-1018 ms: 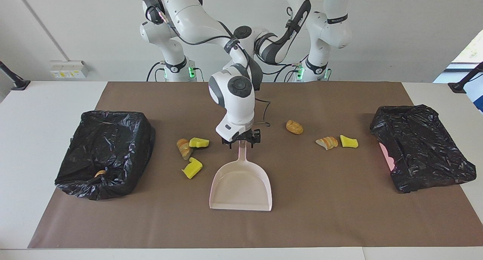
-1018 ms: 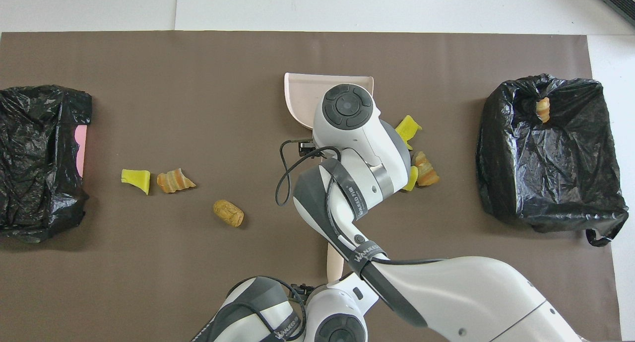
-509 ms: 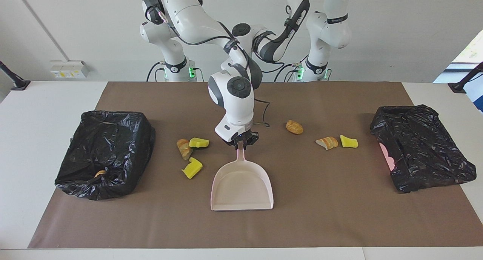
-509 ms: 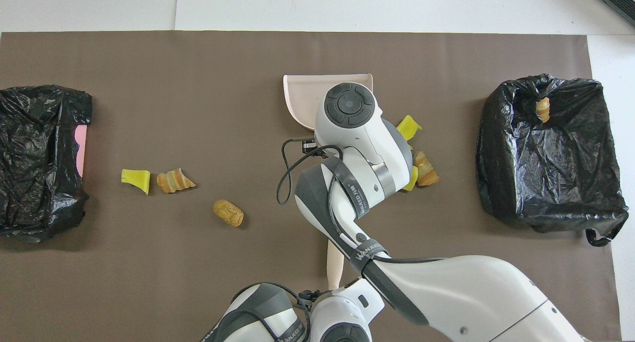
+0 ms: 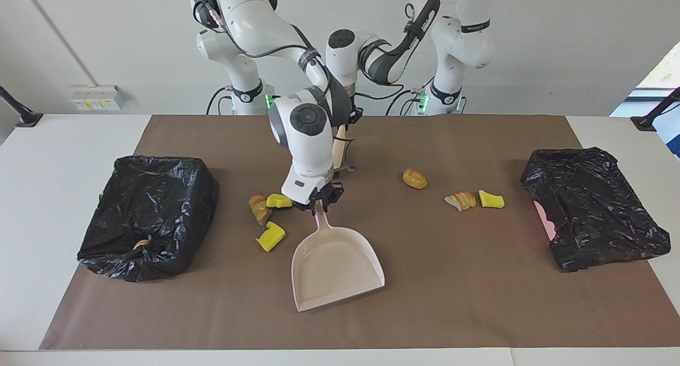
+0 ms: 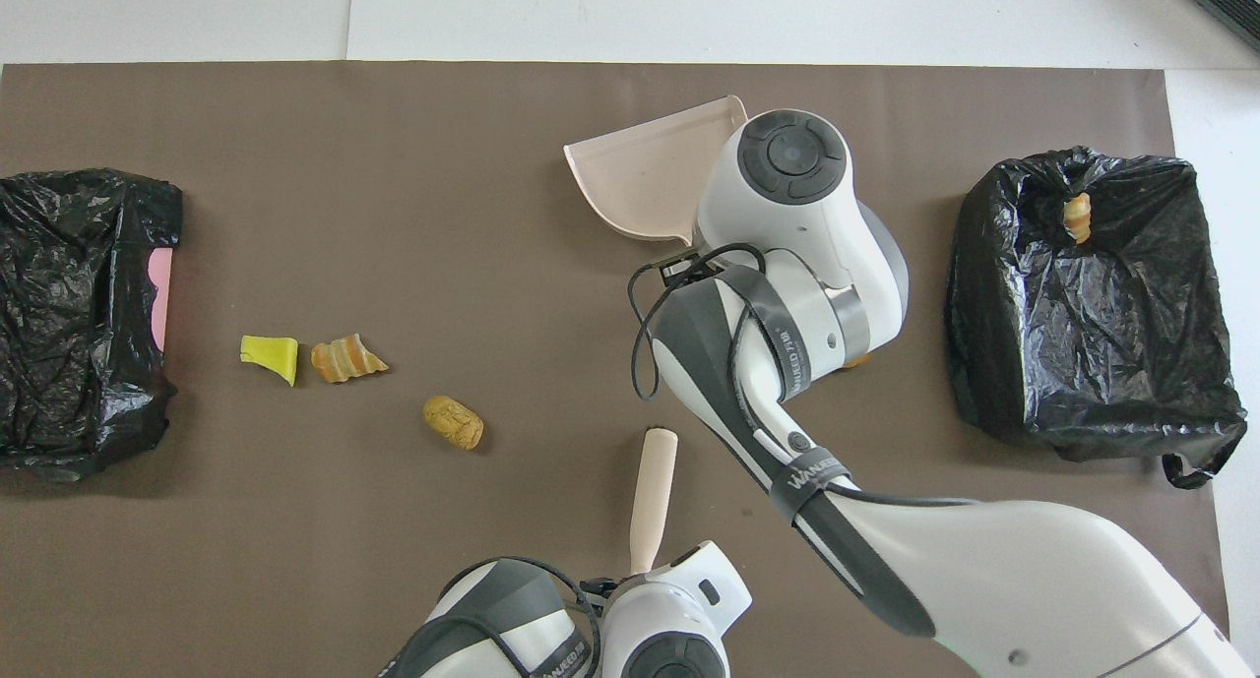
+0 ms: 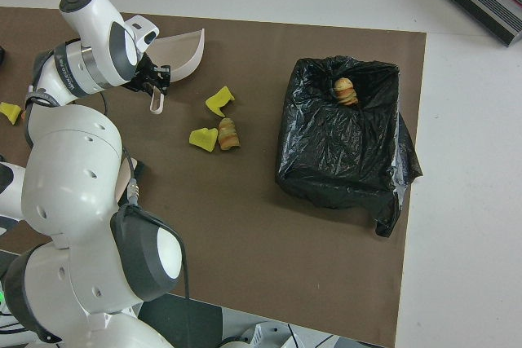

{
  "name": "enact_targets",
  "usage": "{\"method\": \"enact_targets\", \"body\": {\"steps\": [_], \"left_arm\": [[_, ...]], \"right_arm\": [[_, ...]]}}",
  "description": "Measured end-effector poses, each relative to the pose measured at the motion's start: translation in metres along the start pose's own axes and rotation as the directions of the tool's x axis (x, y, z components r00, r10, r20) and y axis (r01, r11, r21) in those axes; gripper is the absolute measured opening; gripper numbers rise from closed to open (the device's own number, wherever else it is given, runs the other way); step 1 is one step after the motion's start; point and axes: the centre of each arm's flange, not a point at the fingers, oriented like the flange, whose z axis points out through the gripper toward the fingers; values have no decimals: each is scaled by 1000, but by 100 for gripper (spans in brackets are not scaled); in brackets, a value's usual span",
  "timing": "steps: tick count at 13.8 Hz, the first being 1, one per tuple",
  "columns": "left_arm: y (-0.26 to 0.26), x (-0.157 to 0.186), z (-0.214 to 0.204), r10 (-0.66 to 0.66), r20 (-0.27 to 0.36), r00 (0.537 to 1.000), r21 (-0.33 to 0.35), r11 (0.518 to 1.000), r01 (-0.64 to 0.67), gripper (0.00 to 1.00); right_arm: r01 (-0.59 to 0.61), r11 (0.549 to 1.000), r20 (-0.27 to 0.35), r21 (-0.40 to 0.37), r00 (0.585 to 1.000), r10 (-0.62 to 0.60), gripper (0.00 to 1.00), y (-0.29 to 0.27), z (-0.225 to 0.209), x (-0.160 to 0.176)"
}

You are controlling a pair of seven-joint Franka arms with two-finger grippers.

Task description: Sweep and dump trash in bin

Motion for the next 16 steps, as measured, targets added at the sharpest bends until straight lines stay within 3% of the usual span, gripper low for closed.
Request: {"method": "enact_targets", "body": {"steps": [3,6,8,9,11,13,16], "left_arm": [[-45,20,-34,-78,30,997,21,997,77,25],[-96,54,-69,-186,12,982,-4,983,186,25],[-144,83,-97,-257,-21,966,13,966,257,25],[-168,96,-108,-275,-39,961,32,961,276,25],[-213,116,-122,-303,-65,951,50,951,306,25],[-251,130,-124,-329,-66,942,50,942,332,25],[-320,149,-113,-363,-56,930,51,929,366,25]], "right_arm": [[126,992,31,1,992,-125,31,34,-41,-19],[252,968,96,23,963,-253,31,64,-76,-50],[369,928,111,43,922,-372,31,73,-92,-73],[439,897,114,55,890,-442,31,71,-93,-82],[600,795,124,90,785,-607,31,57,-86,-100],[684,721,127,110,710,-693,31,38,-76,-113],[805,589,68,73,585,-808,31,12,-54,-127]]}}
